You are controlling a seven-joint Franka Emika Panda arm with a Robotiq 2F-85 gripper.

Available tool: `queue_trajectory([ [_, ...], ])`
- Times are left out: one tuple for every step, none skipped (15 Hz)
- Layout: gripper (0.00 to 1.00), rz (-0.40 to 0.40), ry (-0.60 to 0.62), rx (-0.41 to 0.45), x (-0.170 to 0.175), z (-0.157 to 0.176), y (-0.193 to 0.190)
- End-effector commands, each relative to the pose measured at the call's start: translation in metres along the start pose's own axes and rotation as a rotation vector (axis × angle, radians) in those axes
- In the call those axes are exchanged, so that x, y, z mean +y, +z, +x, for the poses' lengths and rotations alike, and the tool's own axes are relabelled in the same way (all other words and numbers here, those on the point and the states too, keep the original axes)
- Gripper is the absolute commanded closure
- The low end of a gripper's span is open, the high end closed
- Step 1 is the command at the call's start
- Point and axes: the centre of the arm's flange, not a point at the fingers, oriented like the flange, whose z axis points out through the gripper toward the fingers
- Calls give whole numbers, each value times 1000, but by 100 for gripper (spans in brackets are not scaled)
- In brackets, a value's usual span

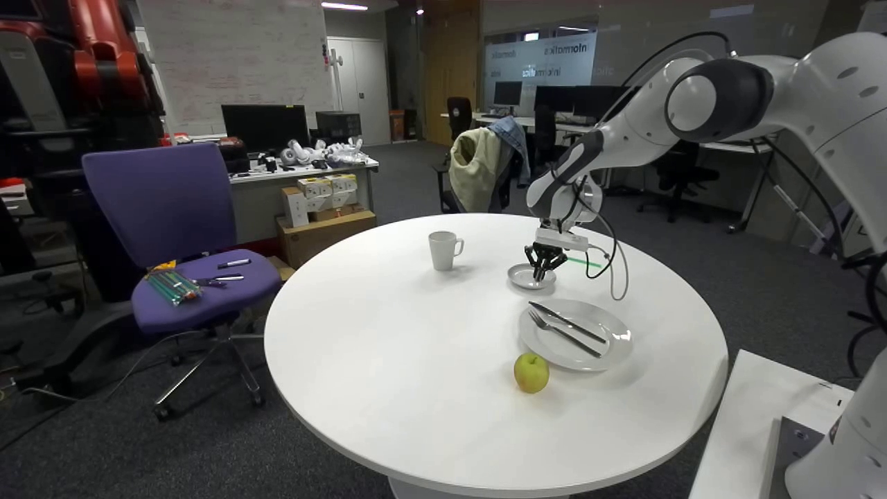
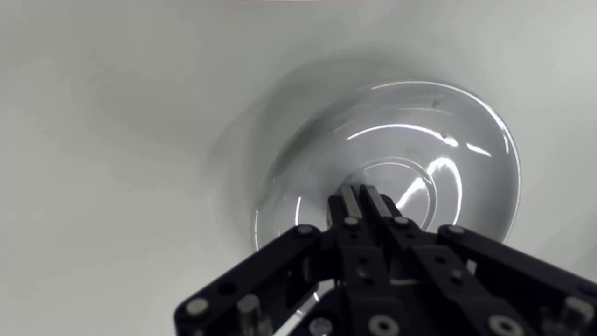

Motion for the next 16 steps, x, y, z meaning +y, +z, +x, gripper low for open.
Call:
queue_trajectory([
  [97,-14,-19,-26,11,-21,-2],
  [97,-18,-18,-27,12,-21,-1],
  [97,-24,-16,-26,13,-20,0],
  [97,-29,-16,-28,14,-21,1],
  [97,-33,-17,-27,15,-21,2],
  [97,-37,-19,-31,15,-20,3],
  [97,-40,-22,-35,16,-20,4],
  [97,-43,-22,-38,17,-20,6],
  [97,-45,-23,-41,18,-20,7],
  [97,-46,-22,-44,20,-20,7],
  [97,-48,-20,-44,21,-19,7],
  [97,-50,-19,-46,23,-19,6],
  [97,-52,-18,-49,25,-19,5],
  [97,-58,-16,-64,28,-19,3],
  [97,-65,-15,-81,31,-19,1],
  [95,-78,-13,-101,35,-20,-1],
])
